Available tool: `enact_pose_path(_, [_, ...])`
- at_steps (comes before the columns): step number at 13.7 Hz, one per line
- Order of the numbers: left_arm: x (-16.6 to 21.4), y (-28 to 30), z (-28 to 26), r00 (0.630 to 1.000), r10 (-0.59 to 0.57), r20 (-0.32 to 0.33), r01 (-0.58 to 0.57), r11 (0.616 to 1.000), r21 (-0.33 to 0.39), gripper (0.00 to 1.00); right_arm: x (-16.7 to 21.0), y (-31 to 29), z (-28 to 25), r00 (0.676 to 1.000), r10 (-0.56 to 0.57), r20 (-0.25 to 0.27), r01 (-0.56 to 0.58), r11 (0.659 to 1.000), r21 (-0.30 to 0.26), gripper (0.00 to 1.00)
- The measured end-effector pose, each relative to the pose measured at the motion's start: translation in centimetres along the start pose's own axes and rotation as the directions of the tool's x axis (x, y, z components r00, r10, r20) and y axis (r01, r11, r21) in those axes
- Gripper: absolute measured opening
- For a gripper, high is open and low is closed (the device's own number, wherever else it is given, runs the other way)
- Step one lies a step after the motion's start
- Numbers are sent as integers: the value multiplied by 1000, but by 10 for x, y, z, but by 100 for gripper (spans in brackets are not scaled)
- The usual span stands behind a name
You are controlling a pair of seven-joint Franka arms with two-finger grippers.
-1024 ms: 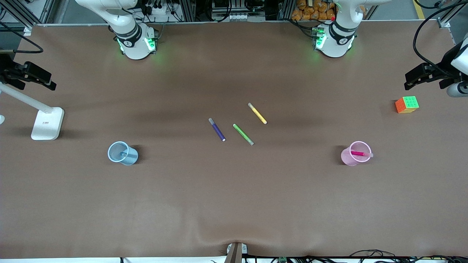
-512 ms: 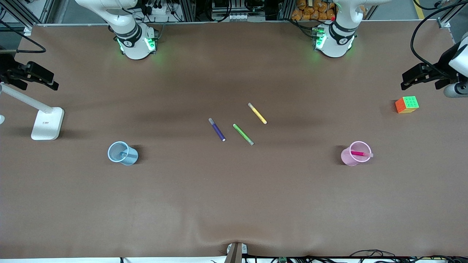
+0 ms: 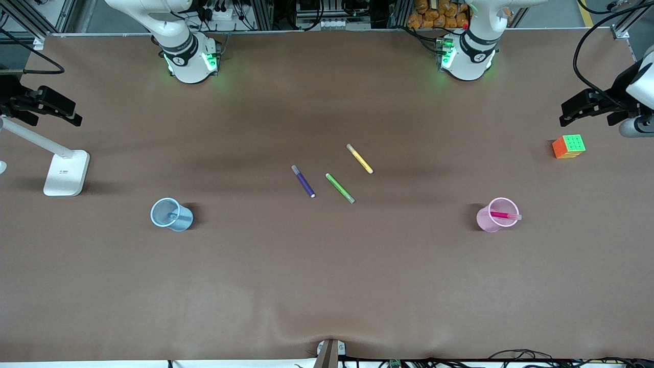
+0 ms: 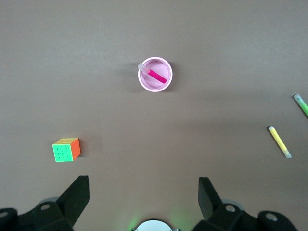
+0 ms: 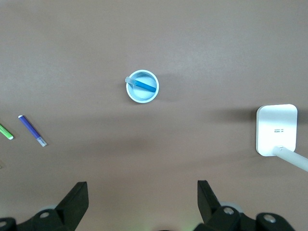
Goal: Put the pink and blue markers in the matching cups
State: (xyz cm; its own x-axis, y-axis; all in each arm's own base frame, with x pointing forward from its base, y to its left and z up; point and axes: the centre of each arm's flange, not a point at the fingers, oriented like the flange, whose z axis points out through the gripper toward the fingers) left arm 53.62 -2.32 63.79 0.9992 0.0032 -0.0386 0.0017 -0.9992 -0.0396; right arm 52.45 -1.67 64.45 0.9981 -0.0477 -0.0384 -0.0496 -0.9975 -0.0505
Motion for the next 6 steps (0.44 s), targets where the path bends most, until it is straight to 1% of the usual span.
enact_pose_path(6, [0, 0, -3, 1000, -1, -5, 1, 1000, 0, 100, 0, 2, 0, 1000, 1, 1, -1, 1000, -17, 100])
